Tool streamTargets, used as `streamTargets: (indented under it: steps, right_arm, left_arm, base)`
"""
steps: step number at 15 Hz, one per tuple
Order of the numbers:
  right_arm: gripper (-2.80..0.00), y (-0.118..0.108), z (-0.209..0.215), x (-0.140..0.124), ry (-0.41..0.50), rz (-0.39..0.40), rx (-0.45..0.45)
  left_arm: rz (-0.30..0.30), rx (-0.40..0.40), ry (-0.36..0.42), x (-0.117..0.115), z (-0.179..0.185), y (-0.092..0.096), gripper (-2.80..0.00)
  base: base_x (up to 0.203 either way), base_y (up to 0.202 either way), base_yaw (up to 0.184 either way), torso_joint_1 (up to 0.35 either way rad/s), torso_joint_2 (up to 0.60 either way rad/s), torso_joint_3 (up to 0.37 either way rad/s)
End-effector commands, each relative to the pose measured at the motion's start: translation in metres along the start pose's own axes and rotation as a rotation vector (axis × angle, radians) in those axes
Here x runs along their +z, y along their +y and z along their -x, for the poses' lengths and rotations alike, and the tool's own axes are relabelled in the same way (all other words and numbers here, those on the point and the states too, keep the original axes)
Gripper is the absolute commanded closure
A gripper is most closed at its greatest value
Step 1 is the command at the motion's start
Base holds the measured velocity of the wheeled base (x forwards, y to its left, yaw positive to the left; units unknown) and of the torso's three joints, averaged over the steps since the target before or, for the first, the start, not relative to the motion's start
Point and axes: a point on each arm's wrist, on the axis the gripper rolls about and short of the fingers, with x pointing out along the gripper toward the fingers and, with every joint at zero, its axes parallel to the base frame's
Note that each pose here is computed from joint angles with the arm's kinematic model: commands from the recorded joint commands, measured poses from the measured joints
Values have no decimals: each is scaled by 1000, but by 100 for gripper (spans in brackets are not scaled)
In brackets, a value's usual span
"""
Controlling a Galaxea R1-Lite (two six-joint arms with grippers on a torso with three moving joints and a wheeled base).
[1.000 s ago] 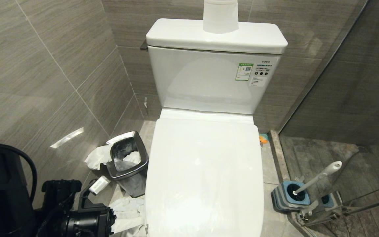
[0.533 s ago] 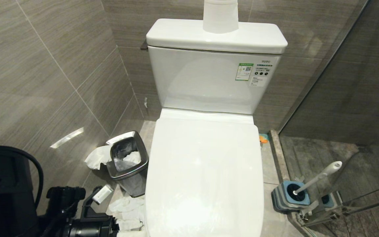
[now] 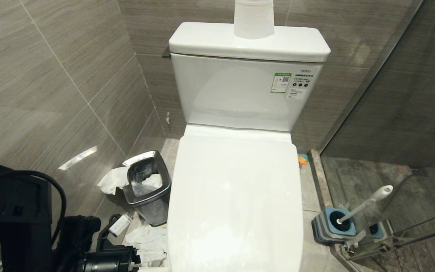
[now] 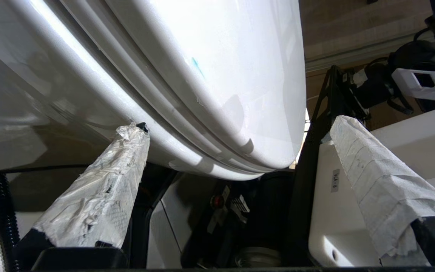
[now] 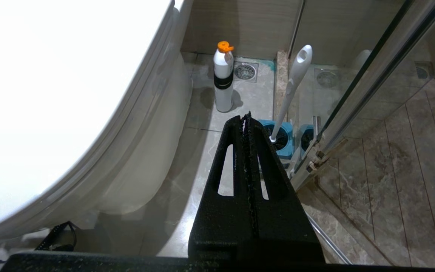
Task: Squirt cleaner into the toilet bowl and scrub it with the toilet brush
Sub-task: Use the left hand to lift the toilet lid slightly
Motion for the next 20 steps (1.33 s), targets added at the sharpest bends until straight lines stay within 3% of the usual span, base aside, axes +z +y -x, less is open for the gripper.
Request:
streamTargets:
  steps: [1,7,12,20]
  right_arm:
    - [0,0,0,0,1,-1,0]
    - [0,0,0,0,1,-1,0]
    - [0,0,0,0,1,-1,0]
    - [0,0,0,0,1,-1,0]
  left_arm:
    - [24,-12,20,-6,-4,2,-280]
    - [1,-32,32,-7,-8,-5,-280]
    - [-62,68,-30,1,-1,1,-280]
    - [-83,103,-87,7,11,4,-280]
  base:
    - [0,0,0,0,0,0]
    - [0,0,0,0,0,0]
    - [0,0,0,0,0,0]
    - [0,0,0,0,0,0]
